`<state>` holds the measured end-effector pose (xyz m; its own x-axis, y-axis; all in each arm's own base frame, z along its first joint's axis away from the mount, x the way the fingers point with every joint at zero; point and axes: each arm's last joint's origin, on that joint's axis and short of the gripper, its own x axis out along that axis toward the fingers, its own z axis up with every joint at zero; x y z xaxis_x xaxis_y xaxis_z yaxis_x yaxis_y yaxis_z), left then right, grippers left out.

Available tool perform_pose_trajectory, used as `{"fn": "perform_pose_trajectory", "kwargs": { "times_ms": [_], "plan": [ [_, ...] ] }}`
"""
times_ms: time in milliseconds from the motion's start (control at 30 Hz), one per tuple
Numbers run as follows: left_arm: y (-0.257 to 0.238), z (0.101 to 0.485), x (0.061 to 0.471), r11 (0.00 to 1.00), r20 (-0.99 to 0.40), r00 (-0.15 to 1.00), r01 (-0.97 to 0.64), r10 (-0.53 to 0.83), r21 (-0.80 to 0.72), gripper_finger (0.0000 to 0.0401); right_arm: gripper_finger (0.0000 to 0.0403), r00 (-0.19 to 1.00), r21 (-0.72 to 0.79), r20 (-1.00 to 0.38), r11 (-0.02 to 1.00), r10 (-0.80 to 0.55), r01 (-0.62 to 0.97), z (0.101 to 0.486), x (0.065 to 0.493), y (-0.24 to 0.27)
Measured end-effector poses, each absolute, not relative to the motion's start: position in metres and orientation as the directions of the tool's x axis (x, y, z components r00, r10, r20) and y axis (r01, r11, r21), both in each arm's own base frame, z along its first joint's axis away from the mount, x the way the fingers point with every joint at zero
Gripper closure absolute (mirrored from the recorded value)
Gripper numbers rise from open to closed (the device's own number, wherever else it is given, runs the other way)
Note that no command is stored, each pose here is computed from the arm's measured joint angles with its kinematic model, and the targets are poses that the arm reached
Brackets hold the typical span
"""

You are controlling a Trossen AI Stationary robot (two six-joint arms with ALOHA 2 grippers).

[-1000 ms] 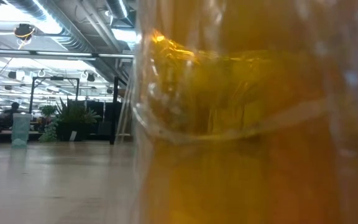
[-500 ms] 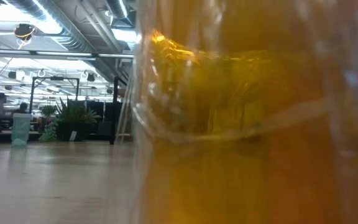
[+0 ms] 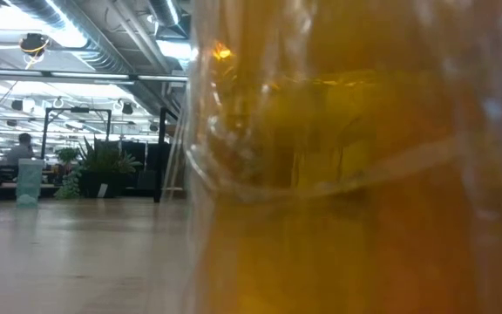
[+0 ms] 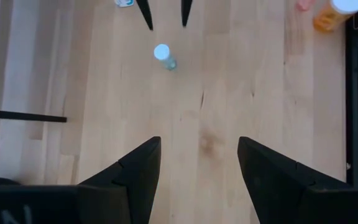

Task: Pick and place medicine bottles onto shelf by color
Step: Put the top right blue pill bottle on the shelf

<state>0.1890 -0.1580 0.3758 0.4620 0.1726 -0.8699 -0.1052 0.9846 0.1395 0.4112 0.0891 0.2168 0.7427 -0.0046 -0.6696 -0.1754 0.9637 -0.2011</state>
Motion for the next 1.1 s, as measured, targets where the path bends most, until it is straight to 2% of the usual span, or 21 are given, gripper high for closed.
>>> {"fn": "perform_pose_trajectory", "kwargs": {
  "times_ms": [333,600,767,1100],
  "plan": [
    [-0.158,0.376,0.189,0.985,-0.87,0.462,-0.105,0.173,0.14,0.0194,0.0203,0.726,-0.196,-0.687,0.97,-0.031,-0.143,0.189,0.425,0.078],
    [-0.158,0.376,0.189,0.985,-0.87,0.462,-0.105,0.173,0.139,0.0194,0.0203,0.724,-0.17,-0.689,0.979,-0.037,-0.112,0.186,0.428,0.068],
    [-0.158,0.376,0.189,0.985,-0.87,0.462,-0.105,0.173,0.139,0.0194,0.0203,0.718,-0.118,-0.695,0.984,0.017,-0.137,0.184,0.428,0.069],
    [-0.158,0.376,0.189,0.985,-0.87,0.463,-0.105,0.172,0.139,0.0194,0.0203,0.716,-0.126,-0.698,0.982,0.015,-0.144,0.18,0.43,0.069]
  ]
}}
